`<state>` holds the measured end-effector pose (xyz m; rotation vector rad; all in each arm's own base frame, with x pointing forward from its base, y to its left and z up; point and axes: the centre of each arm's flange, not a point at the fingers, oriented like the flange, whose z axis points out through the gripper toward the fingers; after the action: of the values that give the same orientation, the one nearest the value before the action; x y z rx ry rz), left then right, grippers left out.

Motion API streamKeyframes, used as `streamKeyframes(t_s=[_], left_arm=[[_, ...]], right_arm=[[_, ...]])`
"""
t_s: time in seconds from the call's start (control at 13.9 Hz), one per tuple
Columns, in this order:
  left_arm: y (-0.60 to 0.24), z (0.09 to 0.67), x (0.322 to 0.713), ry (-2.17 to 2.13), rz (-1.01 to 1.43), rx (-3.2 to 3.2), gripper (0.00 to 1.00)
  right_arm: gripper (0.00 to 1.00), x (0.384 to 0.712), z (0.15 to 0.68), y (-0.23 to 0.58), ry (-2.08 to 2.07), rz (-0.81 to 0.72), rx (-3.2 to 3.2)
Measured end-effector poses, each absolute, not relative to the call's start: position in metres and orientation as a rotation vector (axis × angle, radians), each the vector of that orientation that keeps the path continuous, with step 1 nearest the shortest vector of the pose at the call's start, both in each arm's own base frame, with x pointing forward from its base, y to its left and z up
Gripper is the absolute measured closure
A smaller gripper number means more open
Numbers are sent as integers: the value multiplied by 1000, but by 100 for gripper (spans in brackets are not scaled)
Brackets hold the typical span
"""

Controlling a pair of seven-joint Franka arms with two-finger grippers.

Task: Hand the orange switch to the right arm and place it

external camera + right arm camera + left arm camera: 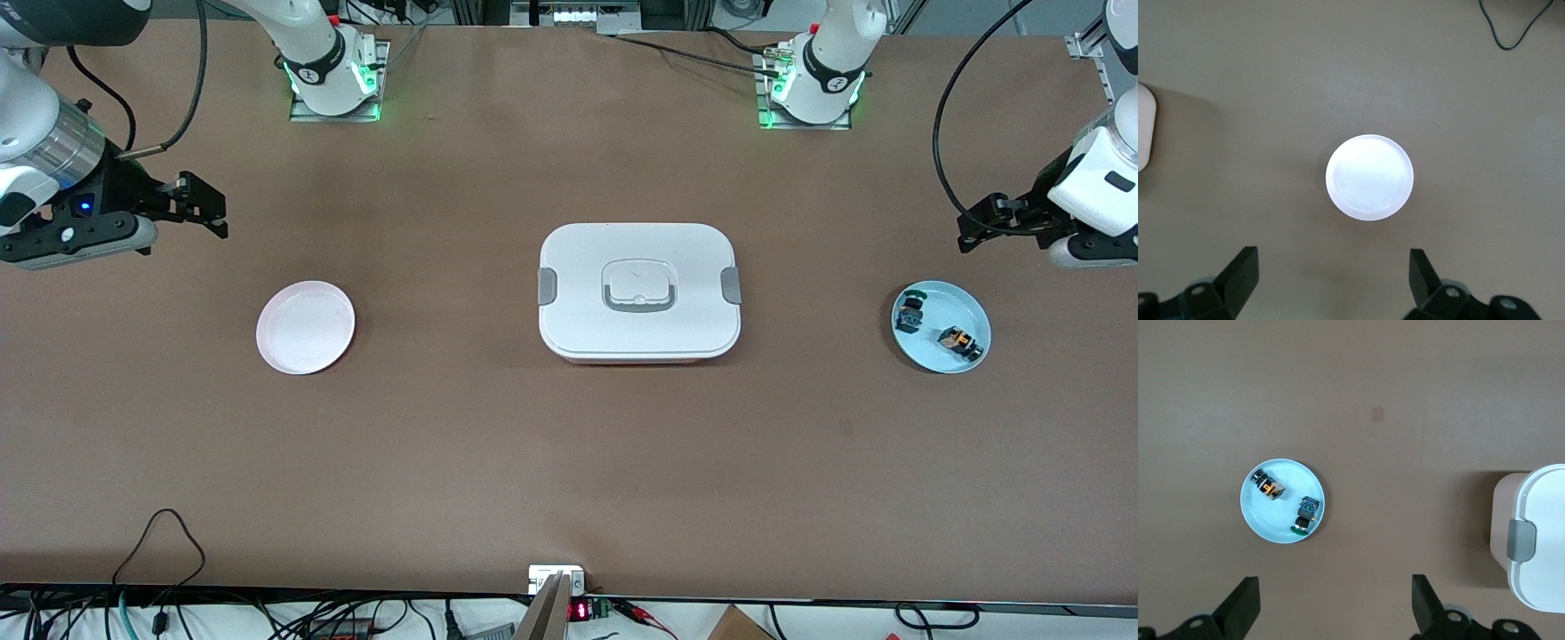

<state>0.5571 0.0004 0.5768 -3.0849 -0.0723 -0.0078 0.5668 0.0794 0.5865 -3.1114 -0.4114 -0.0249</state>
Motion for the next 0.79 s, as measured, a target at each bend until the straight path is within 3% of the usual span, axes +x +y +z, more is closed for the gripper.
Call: streamKeyframes(t_s=[0.79], left_arm=[[1, 576, 556, -74, 15, -3084, 0]], right_arm=[[0, 565, 589, 92, -446, -34, -3106]])
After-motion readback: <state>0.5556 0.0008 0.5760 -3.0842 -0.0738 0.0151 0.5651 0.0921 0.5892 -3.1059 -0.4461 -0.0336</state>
